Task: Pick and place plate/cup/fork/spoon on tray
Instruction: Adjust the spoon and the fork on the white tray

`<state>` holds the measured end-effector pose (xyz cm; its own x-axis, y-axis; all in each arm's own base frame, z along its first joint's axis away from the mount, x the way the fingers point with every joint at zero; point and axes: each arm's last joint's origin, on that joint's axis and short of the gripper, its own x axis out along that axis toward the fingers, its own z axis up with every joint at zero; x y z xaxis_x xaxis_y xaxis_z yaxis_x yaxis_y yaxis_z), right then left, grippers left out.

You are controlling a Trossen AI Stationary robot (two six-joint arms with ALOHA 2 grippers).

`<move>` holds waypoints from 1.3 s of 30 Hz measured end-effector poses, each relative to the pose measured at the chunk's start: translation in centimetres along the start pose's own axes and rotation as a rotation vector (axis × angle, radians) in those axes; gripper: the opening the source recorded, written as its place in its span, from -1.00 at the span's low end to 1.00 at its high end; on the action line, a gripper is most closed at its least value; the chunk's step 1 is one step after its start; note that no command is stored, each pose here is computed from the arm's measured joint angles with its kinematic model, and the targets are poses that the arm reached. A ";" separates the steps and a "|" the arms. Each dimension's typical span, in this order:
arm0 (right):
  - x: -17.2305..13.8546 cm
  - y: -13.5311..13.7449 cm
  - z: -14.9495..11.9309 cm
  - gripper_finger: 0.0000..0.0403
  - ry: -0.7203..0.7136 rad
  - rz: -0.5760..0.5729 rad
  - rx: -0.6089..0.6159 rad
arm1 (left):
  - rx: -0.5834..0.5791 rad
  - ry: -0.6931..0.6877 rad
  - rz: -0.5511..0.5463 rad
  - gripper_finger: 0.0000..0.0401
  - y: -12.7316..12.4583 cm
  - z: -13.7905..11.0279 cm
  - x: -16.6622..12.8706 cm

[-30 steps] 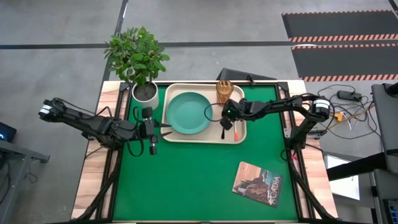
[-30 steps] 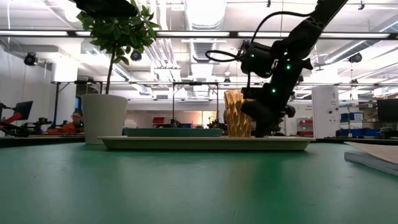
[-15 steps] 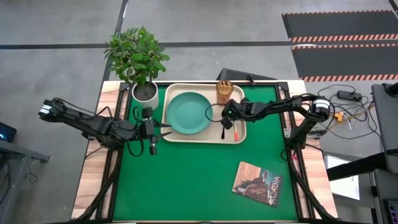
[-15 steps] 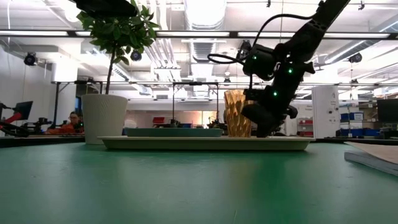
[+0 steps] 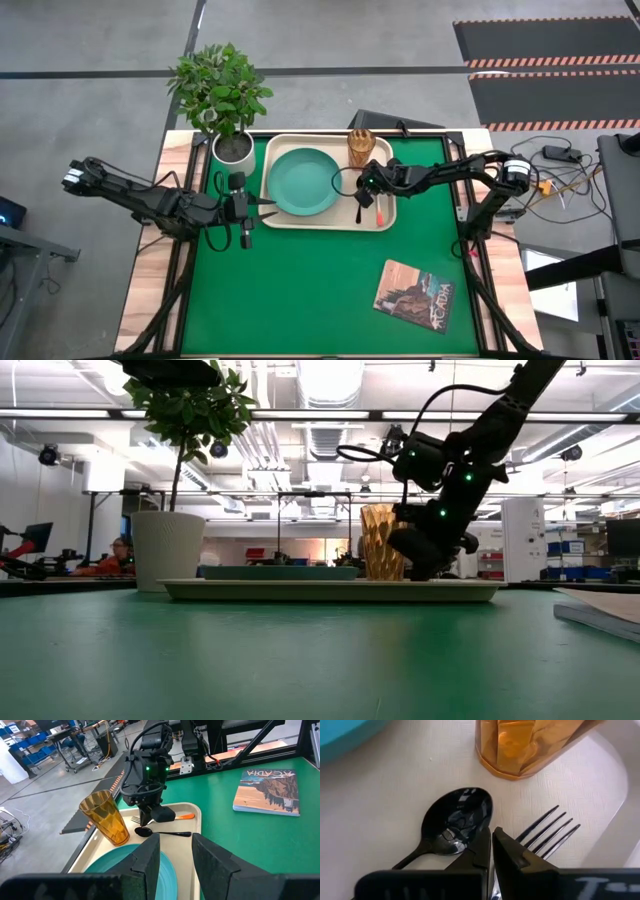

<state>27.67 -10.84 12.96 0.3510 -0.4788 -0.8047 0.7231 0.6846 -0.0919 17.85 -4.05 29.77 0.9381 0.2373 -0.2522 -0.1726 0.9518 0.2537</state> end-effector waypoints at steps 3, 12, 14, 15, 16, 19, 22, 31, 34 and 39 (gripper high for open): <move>0.0 0.0 0.0 -0.96 -0.001 0.000 0.000 | 0.000 0.000 0.000 -0.52 0.0 0.0 0.0; 0.0 0.0 -0.1 -0.96 -0.004 0.001 0.002 | 0.000 0.000 0.000 -0.52 0.0 0.0 0.0; 0.1 0.0 -0.1 -0.96 -0.012 0.004 0.006 | 0.000 0.000 0.000 -0.52 0.0 0.0 0.0; 0.1 0.0 0.0 -0.96 -0.019 0.007 0.009 | 0.000 0.000 0.000 -0.52 0.0 0.0 0.0; 0.1 0.0 0.0 -0.96 -0.025 0.009 0.011 | 0.000 0.000 0.000 -0.52 0.0 0.0 0.0; 0.1 0.0 -0.1 -0.96 -0.029 0.010 0.011 | 0.000 0.000 0.000 -0.52 0.0 0.0 0.0; 0.2 0.0 -0.3 -0.96 -0.026 0.009 0.012 | 0.000 0.000 0.000 -0.52 0.0 0.0 0.0; 0.2 0.0 -0.2 -0.96 -0.047 0.017 0.017 | 0.000 0.000 0.000 -0.52 0.0 0.0 0.0; 0.2 0.1 -0.1 -0.96 -0.054 0.019 0.015 | 0.000 0.000 0.000 -0.52 0.0 0.0 0.0; -0.1 0.0 0.0 -0.96 -0.042 0.015 0.001 | 0.000 0.000 0.000 -0.52 0.0 0.0 0.0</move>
<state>27.61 -10.79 13.00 0.3866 -0.4913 -0.7805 0.7184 0.6911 -0.0791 17.85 -4.05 29.77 0.9381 0.2374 -0.2523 -0.1725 0.9517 0.2541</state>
